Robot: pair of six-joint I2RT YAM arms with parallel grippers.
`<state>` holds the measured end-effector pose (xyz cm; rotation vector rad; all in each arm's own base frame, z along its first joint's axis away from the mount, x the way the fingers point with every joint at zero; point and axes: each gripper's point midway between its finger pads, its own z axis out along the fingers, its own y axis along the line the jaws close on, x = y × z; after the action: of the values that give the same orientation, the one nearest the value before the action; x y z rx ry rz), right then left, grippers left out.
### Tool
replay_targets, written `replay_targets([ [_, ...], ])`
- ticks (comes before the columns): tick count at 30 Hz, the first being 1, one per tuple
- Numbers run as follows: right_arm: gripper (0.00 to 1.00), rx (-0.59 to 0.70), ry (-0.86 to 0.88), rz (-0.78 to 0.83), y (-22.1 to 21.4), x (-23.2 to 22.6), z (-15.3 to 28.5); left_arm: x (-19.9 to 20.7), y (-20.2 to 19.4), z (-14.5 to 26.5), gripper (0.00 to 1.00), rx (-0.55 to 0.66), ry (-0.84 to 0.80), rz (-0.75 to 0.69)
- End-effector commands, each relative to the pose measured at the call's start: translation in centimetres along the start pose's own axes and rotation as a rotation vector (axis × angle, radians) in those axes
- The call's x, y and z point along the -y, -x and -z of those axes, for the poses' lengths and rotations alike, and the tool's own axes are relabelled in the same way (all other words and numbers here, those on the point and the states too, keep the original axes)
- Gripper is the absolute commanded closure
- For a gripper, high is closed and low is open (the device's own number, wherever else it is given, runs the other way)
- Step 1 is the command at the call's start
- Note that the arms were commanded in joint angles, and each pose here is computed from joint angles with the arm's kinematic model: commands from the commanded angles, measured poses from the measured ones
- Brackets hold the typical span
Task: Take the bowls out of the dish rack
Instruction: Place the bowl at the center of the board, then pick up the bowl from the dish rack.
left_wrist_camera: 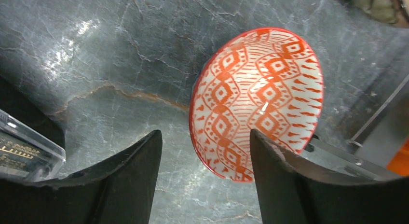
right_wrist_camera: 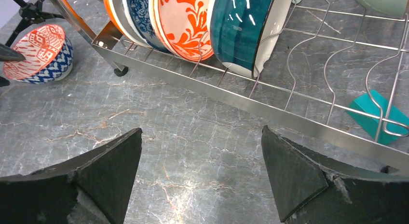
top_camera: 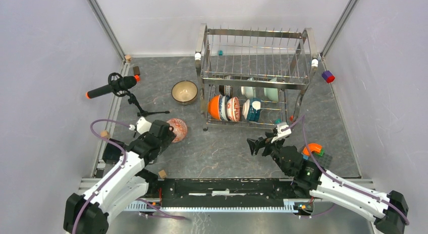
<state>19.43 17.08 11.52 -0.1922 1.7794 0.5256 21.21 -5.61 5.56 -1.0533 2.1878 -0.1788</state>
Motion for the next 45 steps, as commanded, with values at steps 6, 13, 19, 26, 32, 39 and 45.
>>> replay_targets([
  [6, 0.03, 0.088, 0.01, 0.033, 4.5, -0.7, 0.5, 1.9, 1.5, 3.8, 0.01, -0.009, -0.141, -0.058],
  [13, 0.05, 0.164, -0.025, 0.082, 8.9, -0.5, 1.3, 6.8, 2.6, 8.2, 0.0, -0.031, -0.373, -0.232],
  [19, 0.07, 0.213, -0.113, 0.094, 11.6, 0.6, 1.7, 11.9, 3.7, 12.2, 0.04, 0.069, -0.631, -0.397],
  [26, 0.13, 0.23, -0.196, 0.083, 10.6, 1.7, 0.7, 18.8, 6.6, 15.8, 0.04, 0.239, -0.862, -0.501],
  [32, 0.13, 0.203, -0.123, 0.089, 9.5, 0.1, -0.5, 22.3, 6.1, 15.6, 0.0, 0.338, -0.985, -0.686],
  [39, 0.14, 0.218, -0.113, -0.005, 8.8, -0.1, -2.1, 22.6, 3.6, 15.1, 0.01, 0.305, -1.102, -0.743],
  [45, 0.15, 0.223, -0.105, -0.073, 8.6, 1.0, -3.6, 21.6, 4.0, 13.3, 0.02, 0.296, -1.001, -0.704],
])
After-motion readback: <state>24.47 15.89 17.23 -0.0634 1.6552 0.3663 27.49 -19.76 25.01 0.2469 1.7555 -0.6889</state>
